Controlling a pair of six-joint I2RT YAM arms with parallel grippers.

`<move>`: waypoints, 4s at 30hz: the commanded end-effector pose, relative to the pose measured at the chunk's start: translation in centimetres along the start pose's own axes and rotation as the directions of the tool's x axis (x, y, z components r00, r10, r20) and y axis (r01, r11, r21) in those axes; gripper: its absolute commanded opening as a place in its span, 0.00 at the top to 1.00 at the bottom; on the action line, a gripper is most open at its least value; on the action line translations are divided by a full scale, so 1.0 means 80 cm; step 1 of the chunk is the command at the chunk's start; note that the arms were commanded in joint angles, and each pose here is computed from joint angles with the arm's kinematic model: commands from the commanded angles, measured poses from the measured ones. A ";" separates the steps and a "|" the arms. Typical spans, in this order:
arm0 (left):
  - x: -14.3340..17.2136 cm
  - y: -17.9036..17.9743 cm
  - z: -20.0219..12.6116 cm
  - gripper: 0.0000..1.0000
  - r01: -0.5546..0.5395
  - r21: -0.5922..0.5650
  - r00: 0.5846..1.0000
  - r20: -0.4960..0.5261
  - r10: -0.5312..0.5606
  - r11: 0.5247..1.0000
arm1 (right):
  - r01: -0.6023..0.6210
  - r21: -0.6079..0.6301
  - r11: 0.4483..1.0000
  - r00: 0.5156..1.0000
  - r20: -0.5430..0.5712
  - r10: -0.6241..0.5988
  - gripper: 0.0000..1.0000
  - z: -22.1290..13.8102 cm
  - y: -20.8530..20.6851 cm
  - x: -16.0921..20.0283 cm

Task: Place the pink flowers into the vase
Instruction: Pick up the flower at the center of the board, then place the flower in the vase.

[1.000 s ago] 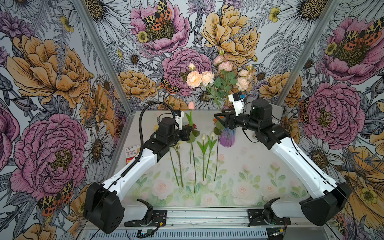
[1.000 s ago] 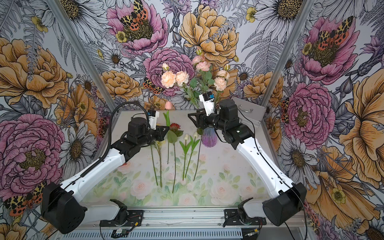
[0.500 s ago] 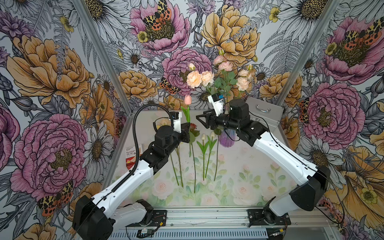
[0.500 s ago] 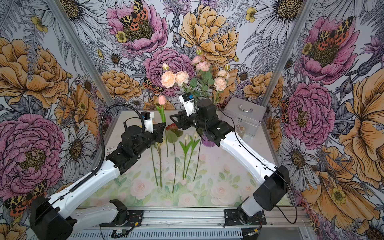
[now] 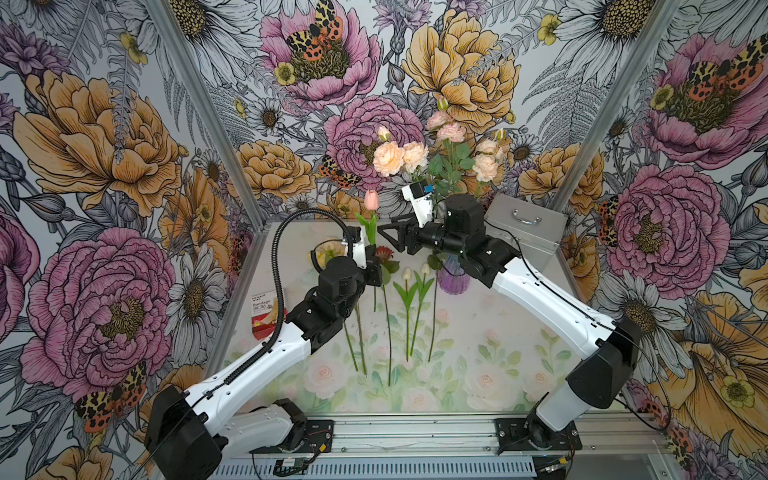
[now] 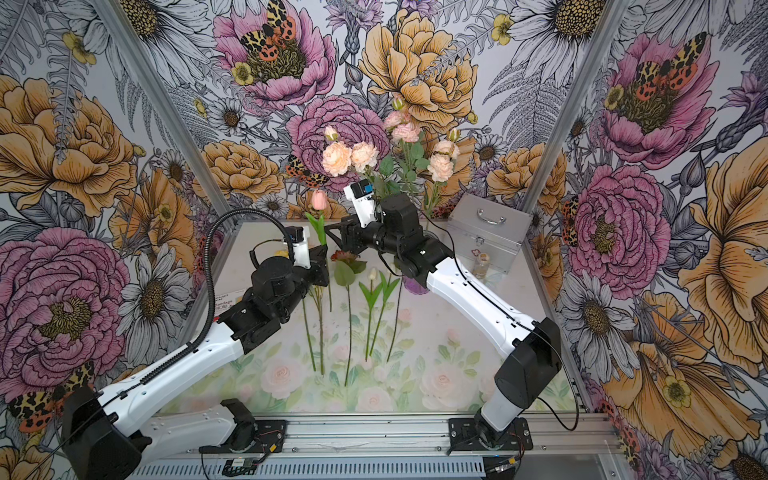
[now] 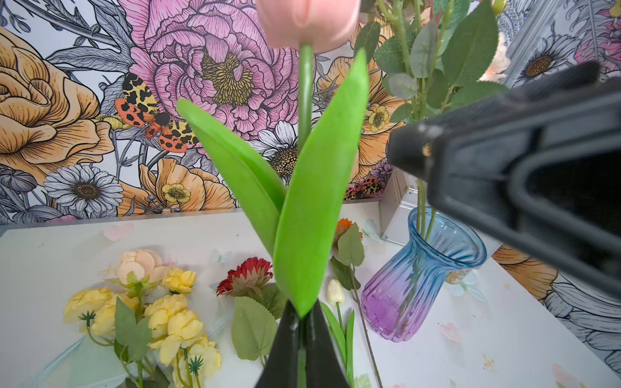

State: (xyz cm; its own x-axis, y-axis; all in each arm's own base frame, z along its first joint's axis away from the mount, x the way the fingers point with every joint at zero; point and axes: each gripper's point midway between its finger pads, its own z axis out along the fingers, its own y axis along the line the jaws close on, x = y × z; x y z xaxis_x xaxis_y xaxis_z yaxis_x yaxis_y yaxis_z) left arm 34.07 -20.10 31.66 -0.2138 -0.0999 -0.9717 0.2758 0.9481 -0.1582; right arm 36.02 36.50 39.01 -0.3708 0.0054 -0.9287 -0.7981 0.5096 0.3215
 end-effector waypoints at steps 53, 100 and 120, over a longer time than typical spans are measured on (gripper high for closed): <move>-0.006 -0.021 -0.006 0.98 -0.006 0.045 1.000 0.031 0.004 0.999 | -0.027 -0.126 0.992 0.999 0.040 0.032 1.00 0.038 0.015 -0.008; 0.035 0.054 -0.065 0.01 0.035 -0.092 0.999 -0.011 -0.037 0.995 | 0.213 0.605 0.767 0.911 0.160 -0.379 1.00 -0.233 -0.123 -0.155; 0.068 0.051 -0.050 0.01 0.050 -0.083 0.994 -0.088 -0.058 0.995 | 0.286 0.580 0.763 0.903 0.103 -0.417 1.00 -0.189 -0.176 -0.123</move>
State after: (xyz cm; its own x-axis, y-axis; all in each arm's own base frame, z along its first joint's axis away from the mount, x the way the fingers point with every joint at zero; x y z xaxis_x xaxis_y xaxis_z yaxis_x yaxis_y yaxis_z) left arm 30.30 -15.41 27.02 -0.2898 -0.1171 -0.9499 0.1814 0.9678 -0.1747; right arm 42.55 15.60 48.04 0.0382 -0.1056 -0.9937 -0.4113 0.9046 -0.1120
